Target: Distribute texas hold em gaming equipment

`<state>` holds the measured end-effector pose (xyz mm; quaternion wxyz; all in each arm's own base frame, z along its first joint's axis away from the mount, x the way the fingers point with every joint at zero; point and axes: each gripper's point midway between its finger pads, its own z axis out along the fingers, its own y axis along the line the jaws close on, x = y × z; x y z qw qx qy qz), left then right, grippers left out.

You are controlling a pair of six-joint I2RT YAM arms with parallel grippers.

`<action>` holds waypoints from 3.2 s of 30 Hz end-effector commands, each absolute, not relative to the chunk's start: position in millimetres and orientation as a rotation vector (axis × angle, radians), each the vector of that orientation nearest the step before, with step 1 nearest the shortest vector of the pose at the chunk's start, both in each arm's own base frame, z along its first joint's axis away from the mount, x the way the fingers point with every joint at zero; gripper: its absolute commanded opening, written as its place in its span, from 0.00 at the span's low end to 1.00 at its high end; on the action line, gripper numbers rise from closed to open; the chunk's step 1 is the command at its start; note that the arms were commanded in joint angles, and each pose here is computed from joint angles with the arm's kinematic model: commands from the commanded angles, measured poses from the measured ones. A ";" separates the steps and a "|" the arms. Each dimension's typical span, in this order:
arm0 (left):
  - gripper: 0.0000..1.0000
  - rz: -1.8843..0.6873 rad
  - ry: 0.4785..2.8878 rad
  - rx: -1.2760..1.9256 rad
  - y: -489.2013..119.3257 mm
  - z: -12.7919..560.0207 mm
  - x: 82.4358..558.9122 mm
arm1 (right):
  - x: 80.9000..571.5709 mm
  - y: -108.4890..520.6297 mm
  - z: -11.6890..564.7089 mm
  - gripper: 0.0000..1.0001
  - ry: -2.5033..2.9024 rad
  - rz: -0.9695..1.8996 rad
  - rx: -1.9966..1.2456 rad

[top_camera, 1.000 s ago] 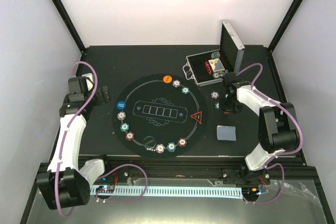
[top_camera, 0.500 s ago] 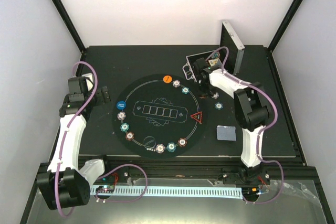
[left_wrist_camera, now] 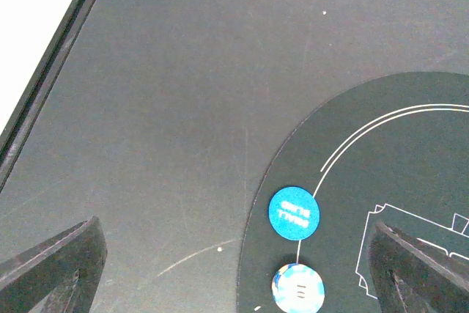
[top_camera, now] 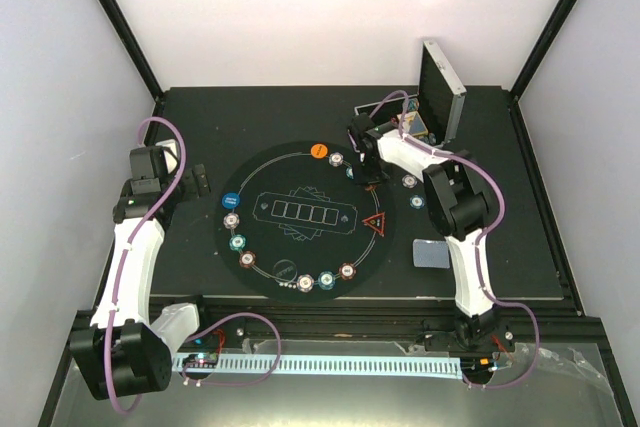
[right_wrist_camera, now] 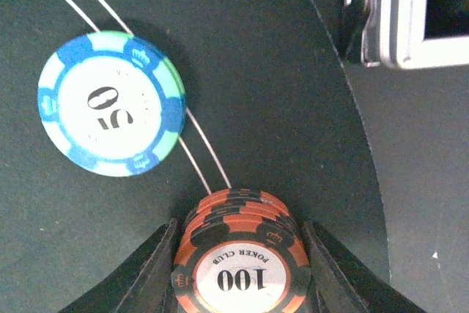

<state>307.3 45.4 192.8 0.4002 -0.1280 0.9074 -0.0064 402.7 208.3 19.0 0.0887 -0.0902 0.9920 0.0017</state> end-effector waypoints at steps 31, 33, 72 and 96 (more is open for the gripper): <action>0.99 -0.004 2.225 -0.308 45.3 216.6 304.6 | 407.8 211.0 116.4 0.87 2.747 0.099 -0.337; 0.99 -0.024 2.172 -0.293 41.6 229.7 303.1 | 394.5 204.9 136.7 0.91 2.720 0.119 -0.342; 0.99 -0.208 1.965 0.013 -31.5 297.7 357.5 | 182.0 105.4 58.3 1.00 2.605 0.681 1.152; 0.99 -0.189 1.979 0.007 -28.7 292.5 359.0 | 211.0 84.0 35.8 1.00 2.609 0.374 1.120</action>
